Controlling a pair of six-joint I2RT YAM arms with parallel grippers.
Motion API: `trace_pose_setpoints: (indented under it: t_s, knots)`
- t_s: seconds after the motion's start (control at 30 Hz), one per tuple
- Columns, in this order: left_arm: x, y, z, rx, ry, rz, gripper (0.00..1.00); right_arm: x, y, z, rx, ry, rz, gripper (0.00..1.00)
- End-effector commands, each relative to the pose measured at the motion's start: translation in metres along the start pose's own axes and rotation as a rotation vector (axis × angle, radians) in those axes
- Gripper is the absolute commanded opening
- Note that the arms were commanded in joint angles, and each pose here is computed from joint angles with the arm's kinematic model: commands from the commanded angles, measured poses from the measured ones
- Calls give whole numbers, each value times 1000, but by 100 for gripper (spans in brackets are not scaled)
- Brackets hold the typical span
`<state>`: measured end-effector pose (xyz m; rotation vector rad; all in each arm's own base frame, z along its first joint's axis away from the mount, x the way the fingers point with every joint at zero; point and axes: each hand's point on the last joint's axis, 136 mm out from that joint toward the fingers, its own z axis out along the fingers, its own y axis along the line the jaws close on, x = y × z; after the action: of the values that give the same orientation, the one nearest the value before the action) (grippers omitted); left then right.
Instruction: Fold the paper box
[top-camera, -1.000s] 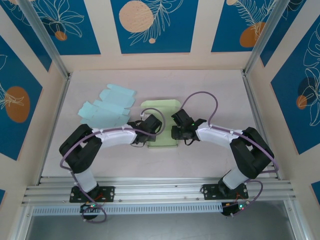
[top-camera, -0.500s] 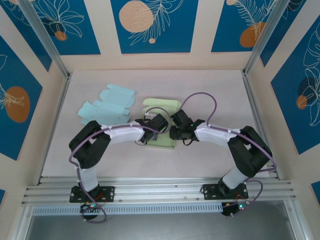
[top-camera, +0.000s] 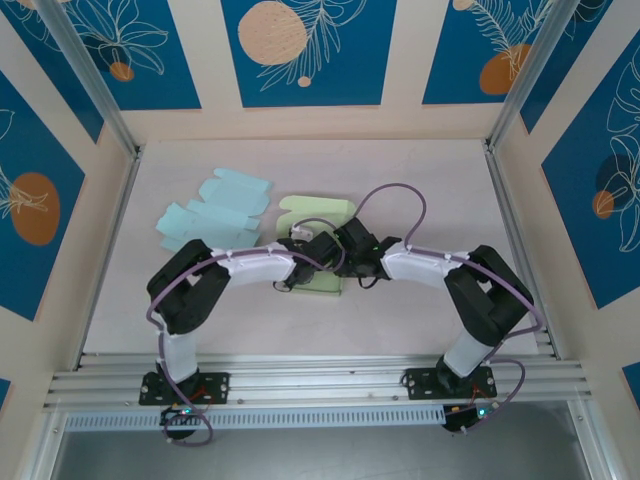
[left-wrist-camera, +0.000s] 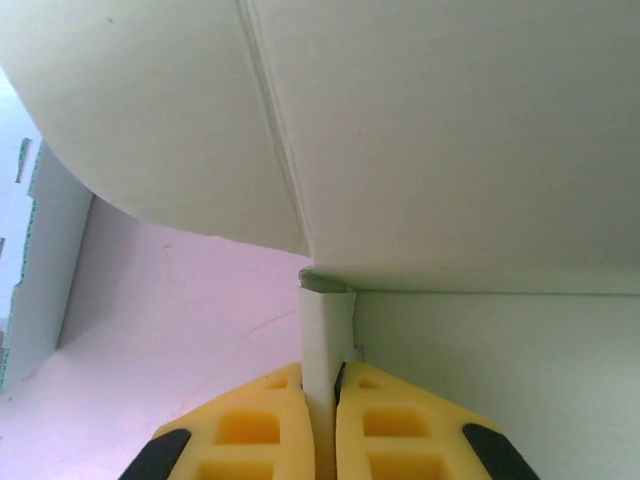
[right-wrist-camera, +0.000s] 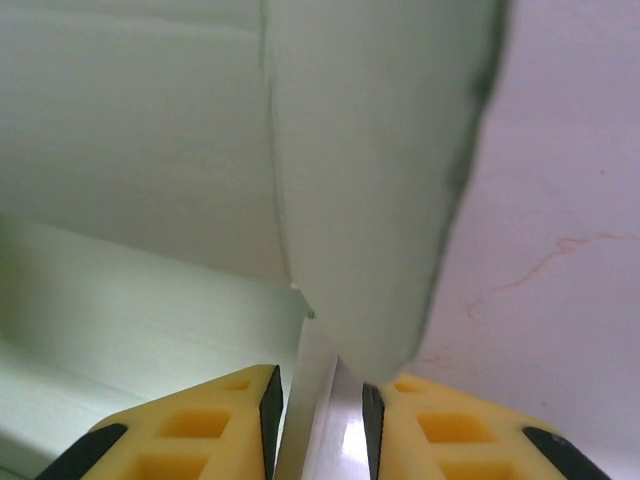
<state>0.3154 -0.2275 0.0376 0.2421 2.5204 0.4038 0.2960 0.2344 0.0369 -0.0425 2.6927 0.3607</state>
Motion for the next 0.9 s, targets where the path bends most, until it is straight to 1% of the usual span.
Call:
trace_pose_setpoints:
  t_s: [0.0,0.03,0.13,0.2,0.37,0.53,0.7,0.8,0.87]
  knots:
    - [48,32,19,-172,137,185,4,37,-23,11,139,139,-10,30]
    - [47,36,18,-197,136,195,3,38,-26,12,162,143,-7,28]
    - [46,50,16,-283,139,228,3,41,-29,13,189,152,-4,28]
    - [50,54,19,-311,151,242,5,42,-28,13,183,153,-3,25]
    - [61,58,26,-355,184,252,5,45,-21,16,174,162,-13,25]
    - [58,73,23,-452,170,294,1,45,-13,21,166,170,-24,26]
    - [63,70,28,-446,177,300,0,44,-5,23,143,169,-30,25]
    - [67,69,31,-437,185,291,3,44,-2,24,135,175,-35,26]
    - [67,65,31,-402,181,267,12,44,1,24,131,174,-40,26]
